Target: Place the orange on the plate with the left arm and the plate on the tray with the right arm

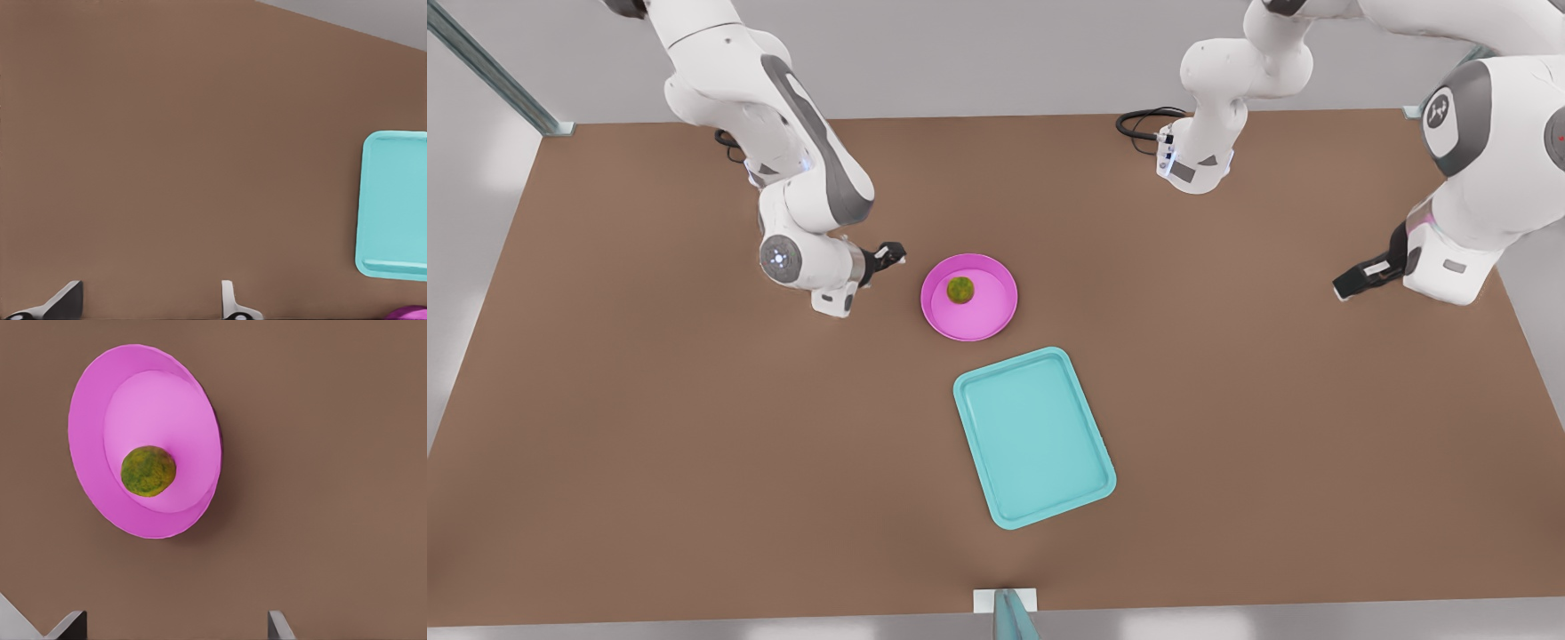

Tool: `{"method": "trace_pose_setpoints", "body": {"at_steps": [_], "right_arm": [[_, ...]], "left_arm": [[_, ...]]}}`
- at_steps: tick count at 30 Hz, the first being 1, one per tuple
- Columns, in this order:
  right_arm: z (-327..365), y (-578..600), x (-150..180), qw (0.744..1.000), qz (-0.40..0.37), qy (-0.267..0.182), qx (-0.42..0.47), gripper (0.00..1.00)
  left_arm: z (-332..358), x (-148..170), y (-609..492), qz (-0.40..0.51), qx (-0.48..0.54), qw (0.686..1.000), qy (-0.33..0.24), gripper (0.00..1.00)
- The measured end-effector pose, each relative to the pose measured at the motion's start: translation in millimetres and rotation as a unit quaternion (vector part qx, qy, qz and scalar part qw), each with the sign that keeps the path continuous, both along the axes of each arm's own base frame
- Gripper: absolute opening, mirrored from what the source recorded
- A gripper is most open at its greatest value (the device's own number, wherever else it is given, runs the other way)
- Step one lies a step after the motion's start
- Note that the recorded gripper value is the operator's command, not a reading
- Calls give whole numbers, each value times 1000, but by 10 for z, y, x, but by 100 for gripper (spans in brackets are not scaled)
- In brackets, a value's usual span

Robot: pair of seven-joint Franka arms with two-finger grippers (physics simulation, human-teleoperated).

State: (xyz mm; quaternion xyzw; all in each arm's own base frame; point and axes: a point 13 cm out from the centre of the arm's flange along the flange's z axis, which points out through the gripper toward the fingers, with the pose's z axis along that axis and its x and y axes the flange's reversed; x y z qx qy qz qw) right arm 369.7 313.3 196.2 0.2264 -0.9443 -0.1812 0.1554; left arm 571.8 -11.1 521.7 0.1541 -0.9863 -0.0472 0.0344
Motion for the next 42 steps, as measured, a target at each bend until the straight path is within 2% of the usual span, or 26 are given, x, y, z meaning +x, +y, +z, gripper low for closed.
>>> {"method": "trace_pose_setpoints", "body": {"at_steps": [3, 6, 9, 13, 16, 20, 29, 35, 36, 37, 41, 42], "right_arm": [[-288, 371, -117, 999, -9, -47, -13, 100], [-430, 299, 169, 994, -69, -76, -24, 100], [-590, 137, 482, 987, -126, -88, -39, 100], [-602, 237, 699, 982, -158, -99, -41, 100], [-656, 317, 780, 980, -171, -92, -47, 100], [-739, 408, 700, 980, -175, -79, -55, 100], [-1311, 660, 246, 981, -169, -36, -83, 100], [-1508, 690, 211, 978, -184, -34, -90, 99], [-1510, 694, 218, 978, -187, -35, -89, 79], [-1510, 698, 225, 977, -188, -36, -88, 68], [-1538, 699, 230, 977, -191, -37, -88, 53], [-1551, 696, 227, 977, -192, -37, -89, 44]], "left_arm": [[45, -40, 27, -30, 9, 999, 9, 100], [94, -100, 45, -48, -3, 999, 16, 100], [86, -155, 106, -61, -10, 998, 28, 100], [77, -178, 141, -81, -16, 996, 36, 100], [83, -192, 123, -98, -19, 994, 38, 100], [95, -206, 120, -115, -21, 992, 40, 100], [126, -234, 134, -141, -24, 989, 42, 100], [175, -260, 150, -152, -23, 987, 40, 100], [174, -261, 152, -154, -23, 987, 40, 100], [169, -257, 155, -155, -23, 987, 41, 100], [162, -247, 188, -158, -22, 986, 41, 100], [165, -246, 194, -158, -22, 986, 40, 100]]}}
